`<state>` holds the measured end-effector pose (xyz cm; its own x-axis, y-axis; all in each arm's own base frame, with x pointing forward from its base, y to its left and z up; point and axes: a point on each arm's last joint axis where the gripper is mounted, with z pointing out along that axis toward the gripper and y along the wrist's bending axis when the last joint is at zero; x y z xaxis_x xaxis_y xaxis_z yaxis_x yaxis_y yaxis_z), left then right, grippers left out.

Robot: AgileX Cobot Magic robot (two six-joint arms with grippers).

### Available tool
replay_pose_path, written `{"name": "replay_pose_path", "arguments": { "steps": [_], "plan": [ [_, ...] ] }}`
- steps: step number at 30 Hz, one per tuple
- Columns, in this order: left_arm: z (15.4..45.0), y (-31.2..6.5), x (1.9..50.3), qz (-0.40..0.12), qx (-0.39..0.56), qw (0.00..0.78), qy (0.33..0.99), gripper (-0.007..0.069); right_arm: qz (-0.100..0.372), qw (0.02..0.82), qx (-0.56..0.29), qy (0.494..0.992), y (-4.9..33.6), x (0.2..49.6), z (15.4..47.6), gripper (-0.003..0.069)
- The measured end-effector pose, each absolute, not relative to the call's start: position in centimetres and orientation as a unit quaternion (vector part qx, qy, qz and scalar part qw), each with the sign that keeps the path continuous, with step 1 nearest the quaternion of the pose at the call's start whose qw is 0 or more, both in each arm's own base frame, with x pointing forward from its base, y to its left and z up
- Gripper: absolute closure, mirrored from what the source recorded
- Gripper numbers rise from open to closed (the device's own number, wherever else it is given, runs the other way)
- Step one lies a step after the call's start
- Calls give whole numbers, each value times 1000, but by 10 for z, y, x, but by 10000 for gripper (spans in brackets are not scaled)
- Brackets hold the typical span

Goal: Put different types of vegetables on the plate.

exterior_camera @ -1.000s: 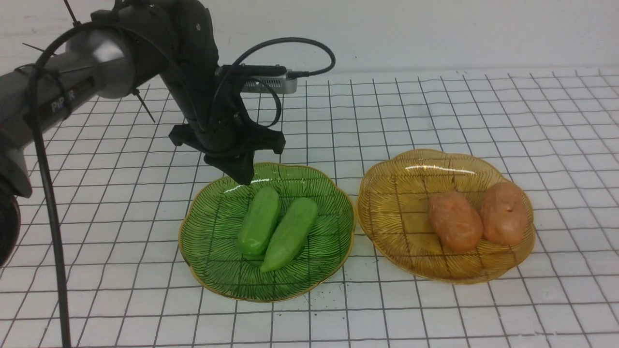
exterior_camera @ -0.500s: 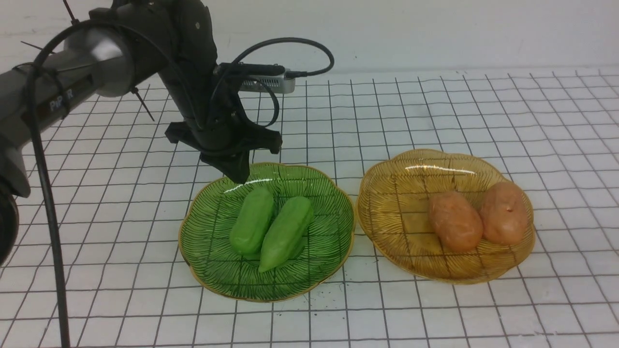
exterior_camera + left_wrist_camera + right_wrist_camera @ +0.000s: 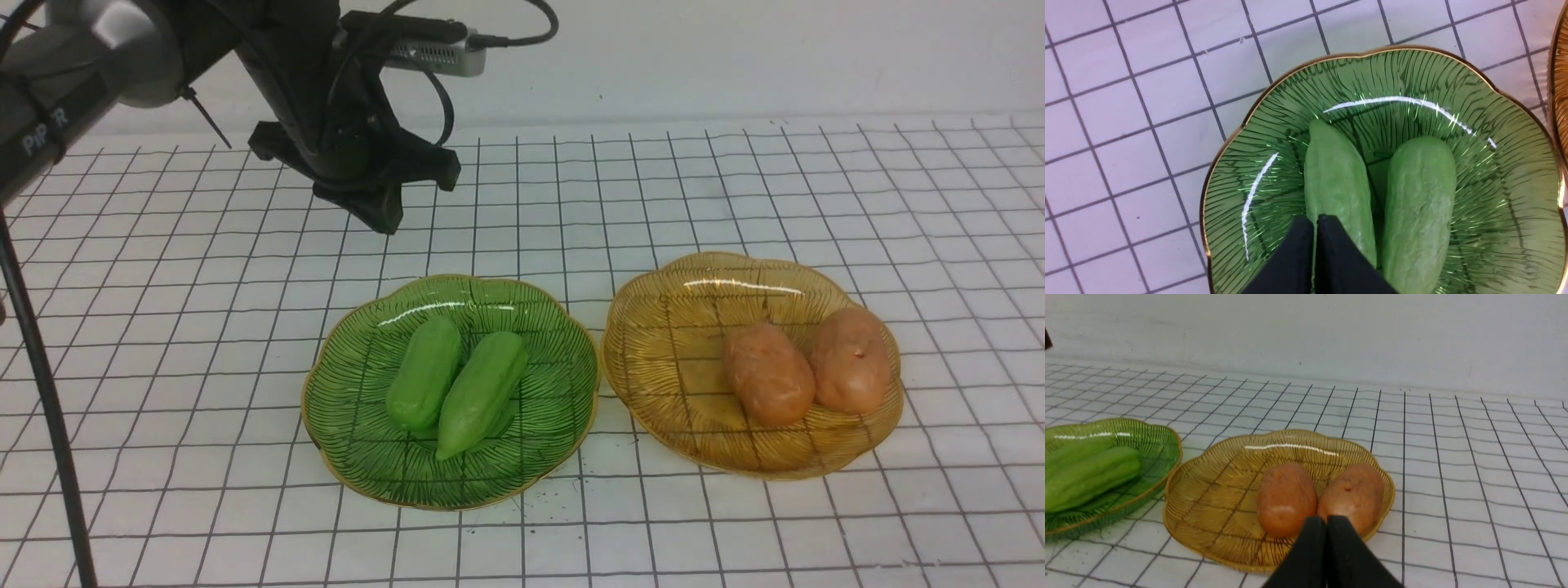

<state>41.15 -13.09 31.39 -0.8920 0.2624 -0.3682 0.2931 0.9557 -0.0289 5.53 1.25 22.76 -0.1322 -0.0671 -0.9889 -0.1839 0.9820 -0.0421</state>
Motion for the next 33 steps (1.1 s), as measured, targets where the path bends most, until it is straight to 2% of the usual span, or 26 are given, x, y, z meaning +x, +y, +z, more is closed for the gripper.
{"name": "replay_pose_path", "arguments": {
  "steps": [3, 7, 12, 16, 25, 28, 33],
  "plan": [
    [326, -129, 406, -45, 143, 197, 969, 633, 38, 647, -88, 756, 12, 53, 207, 673],
    [365, -125, 385, -63, 141, 240, 958, 633, 21, 625, -101, 773, 11, 53, 181, 673],
    [420, -115, 340, -96, 139, 296, 940, 633, 12, 626, -107, 773, 10, 54, 180, 673],
    [441, -100, 290, -104, 140, 313, 934, 633, 11, 626, -108, 773, 10, 54, 180, 673],
    [440, -70, 200, -92, 140, 326, 930, 633, 11, 626, -108, 773, 10, 54, 180, 674],
    [424, -62, 174, -92, 138, 313, 935, 633, 11, 626, -108, 773, 10, 54, 180, 674],
    [387, -56, 132, -131, 139, 300, 935, 633, 11, 626, -108, 773, 10, 54, 180, 674]
  ]
}}
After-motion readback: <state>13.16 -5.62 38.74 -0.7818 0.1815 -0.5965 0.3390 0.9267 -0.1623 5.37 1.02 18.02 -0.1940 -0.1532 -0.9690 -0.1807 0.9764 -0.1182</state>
